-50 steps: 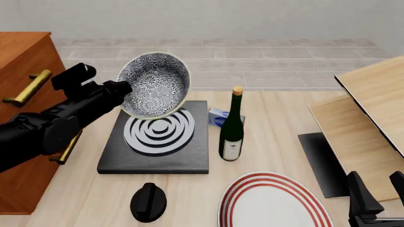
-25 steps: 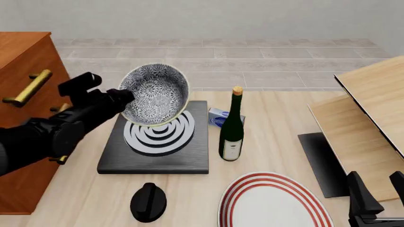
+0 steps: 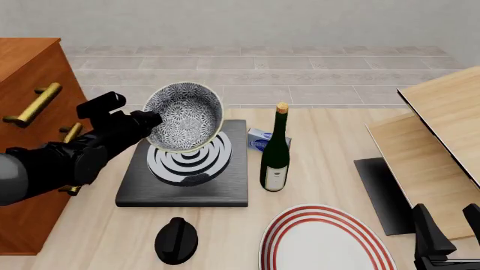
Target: Put the bowl on the stove.
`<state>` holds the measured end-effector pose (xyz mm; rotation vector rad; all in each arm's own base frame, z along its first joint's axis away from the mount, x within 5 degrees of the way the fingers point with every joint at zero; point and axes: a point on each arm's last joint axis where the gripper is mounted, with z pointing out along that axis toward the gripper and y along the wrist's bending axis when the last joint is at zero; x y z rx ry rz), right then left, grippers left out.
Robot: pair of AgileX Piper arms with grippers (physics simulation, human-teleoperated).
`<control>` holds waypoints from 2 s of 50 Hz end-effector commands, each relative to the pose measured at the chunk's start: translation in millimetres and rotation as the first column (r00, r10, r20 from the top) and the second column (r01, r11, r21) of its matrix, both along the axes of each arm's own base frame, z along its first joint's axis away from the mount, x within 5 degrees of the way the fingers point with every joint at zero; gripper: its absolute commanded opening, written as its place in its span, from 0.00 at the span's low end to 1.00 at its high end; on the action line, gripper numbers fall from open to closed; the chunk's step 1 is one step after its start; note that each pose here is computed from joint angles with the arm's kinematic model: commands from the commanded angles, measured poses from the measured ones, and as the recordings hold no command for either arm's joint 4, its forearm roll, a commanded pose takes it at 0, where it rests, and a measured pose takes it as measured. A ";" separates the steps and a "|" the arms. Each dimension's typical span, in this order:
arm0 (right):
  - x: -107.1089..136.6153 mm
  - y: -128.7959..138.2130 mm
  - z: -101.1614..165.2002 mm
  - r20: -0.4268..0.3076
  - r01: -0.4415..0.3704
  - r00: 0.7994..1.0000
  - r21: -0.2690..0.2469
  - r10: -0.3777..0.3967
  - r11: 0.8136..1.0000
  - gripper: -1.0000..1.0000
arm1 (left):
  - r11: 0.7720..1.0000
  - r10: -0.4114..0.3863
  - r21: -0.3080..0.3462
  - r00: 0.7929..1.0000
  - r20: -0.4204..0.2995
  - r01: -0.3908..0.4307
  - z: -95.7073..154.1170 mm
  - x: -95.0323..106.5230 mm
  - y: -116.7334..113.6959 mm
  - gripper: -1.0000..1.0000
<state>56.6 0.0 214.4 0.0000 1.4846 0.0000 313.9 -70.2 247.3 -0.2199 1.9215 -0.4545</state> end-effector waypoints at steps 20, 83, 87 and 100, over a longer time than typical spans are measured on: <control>0.0 0.0 0.0 0.000 0.000 1.000 0.000 0.000 1.000 1.00 | 1.000 0.000 0.021 1.000 -0.017 0.000 -19.4 14.0 -2.2 0.00; 0.0 0.0 0.0 0.000 0.000 1.000 0.000 0.000 1.000 1.00 | 0.995 0.001 0.097 0.999 -0.052 0.005 -44.4 27.6 3.5 0.00; 0.0 0.0 0.0 0.000 0.000 1.000 0.000 0.000 1.000 1.00 | 0.995 -0.001 0.101 0.999 -0.055 0.006 -45.6 28.0 3.3 0.00; 0.0 0.0 0.0 0.000 0.000 1.000 0.000 0.000 1.000 1.00 | 0.992 -0.008 0.122 0.997 -0.072 0.017 -55.6 31.0 2.5 0.00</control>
